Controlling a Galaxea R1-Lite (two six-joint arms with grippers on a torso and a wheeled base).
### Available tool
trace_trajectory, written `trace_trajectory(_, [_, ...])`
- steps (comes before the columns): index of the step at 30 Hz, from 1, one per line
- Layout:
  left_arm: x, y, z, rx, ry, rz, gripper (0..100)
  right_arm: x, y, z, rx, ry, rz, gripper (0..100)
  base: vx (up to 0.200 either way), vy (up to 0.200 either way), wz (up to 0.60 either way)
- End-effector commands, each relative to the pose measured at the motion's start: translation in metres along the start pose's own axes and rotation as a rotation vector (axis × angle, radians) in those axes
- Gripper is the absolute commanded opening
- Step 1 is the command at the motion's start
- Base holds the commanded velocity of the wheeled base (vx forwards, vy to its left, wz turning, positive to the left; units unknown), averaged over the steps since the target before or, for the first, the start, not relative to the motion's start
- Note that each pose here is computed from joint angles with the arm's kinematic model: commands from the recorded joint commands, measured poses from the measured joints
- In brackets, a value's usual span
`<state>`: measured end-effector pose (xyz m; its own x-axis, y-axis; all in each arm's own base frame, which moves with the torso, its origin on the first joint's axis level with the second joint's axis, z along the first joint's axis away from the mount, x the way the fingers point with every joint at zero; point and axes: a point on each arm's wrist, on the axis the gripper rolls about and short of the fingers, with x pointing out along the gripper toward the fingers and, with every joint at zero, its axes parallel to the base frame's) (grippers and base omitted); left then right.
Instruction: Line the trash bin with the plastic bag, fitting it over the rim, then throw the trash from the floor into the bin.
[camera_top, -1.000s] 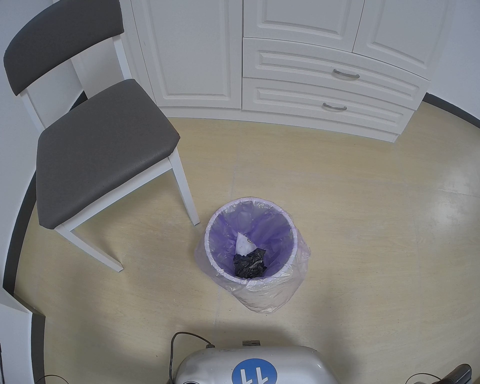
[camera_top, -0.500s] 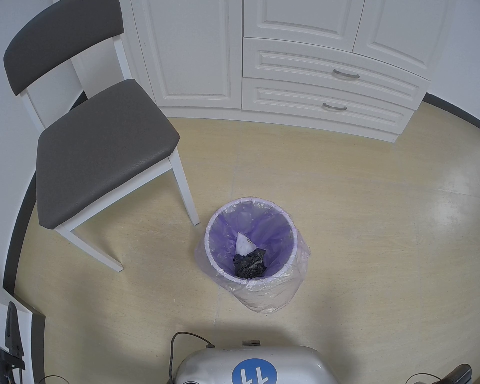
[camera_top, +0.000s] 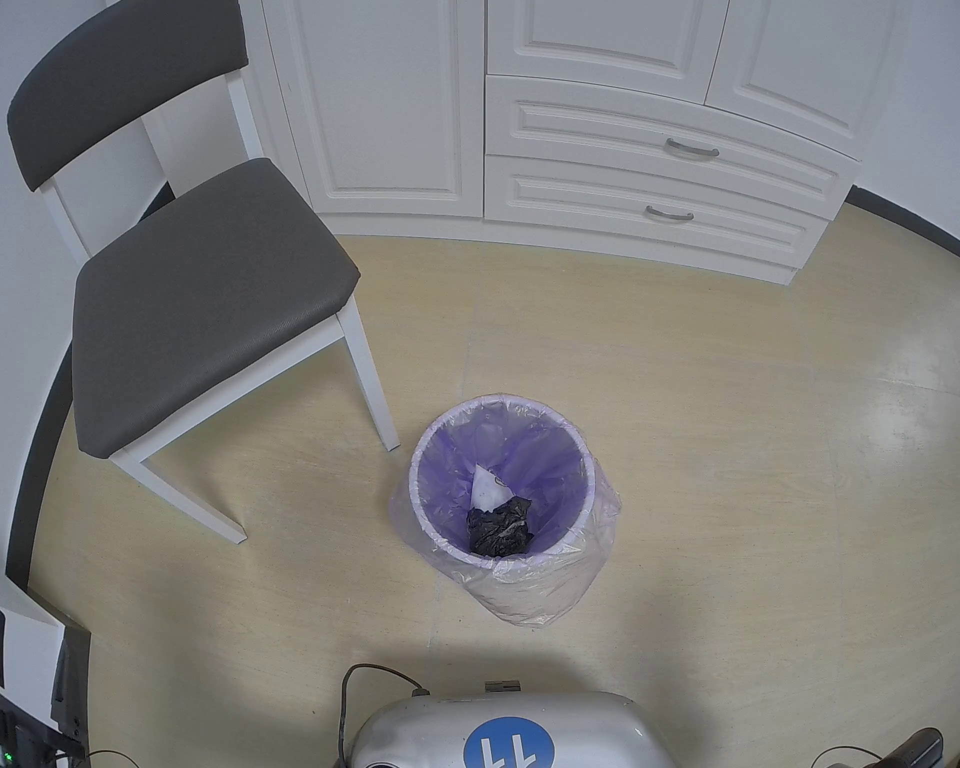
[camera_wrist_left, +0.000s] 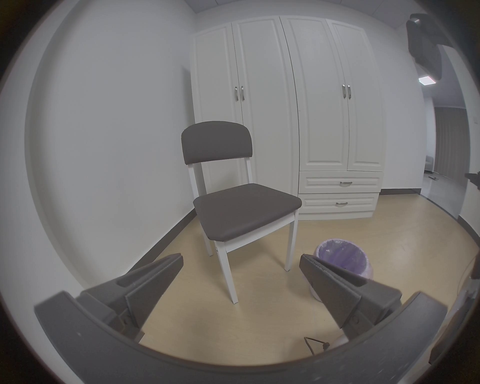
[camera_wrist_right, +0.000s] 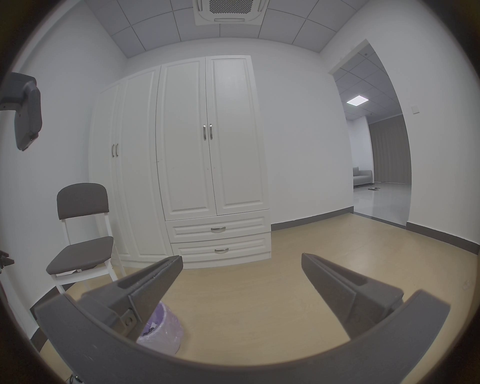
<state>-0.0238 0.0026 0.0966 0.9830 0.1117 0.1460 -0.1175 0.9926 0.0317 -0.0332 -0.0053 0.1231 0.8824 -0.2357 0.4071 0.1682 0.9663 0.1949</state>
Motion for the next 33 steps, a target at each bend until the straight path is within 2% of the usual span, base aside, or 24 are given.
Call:
trace_trajectory(1, [-0.001,0.0,-0.006,0.001,0.003,0.001,100,-0.002,-0.001,-0.003,0.0,-0.001,0.002,100,0.0,0.0,0.0])
trace_trajectory(4, [-0.001,0.0,-0.013,0.005,0.07,0.0,100,-0.002,-0.001,-0.004,0.002,0.003,-0.002,100,0.0,0.0,0.0])
trace_trajectory(6, [-0.001,0.0,-0.014,-0.001,0.079,0.0,100,-0.002,-0.001,-0.004,0.002,0.003,-0.002,100,0.0,0.0,0.0])
trace_trajectory(22, [-0.001,-0.001,-0.015,0.005,0.093,-0.01,100,-0.002,-0.001,-0.006,-0.003,0.015,-0.008,100,0.0,0.0,0.0])
trace_trajectory(27, [-0.002,-0.002,-0.016,-0.029,0.094,-0.084,100,-0.002,-0.001,-0.006,-0.004,0.018,-0.013,100,0.0,0.0,0.0])
trace_trajectory(30, [-0.003,-0.003,-0.022,-0.028,0.175,-0.115,100,-0.002,-0.001,-0.007,-0.006,0.025,-0.012,100,0.0,0.0,0.0])
trace_trajectory(33, [-0.003,-0.003,-0.021,-0.026,0.151,-0.118,100,-0.002,-0.002,-0.013,-0.024,0.079,-0.017,100,0.0,0.0,0.0])
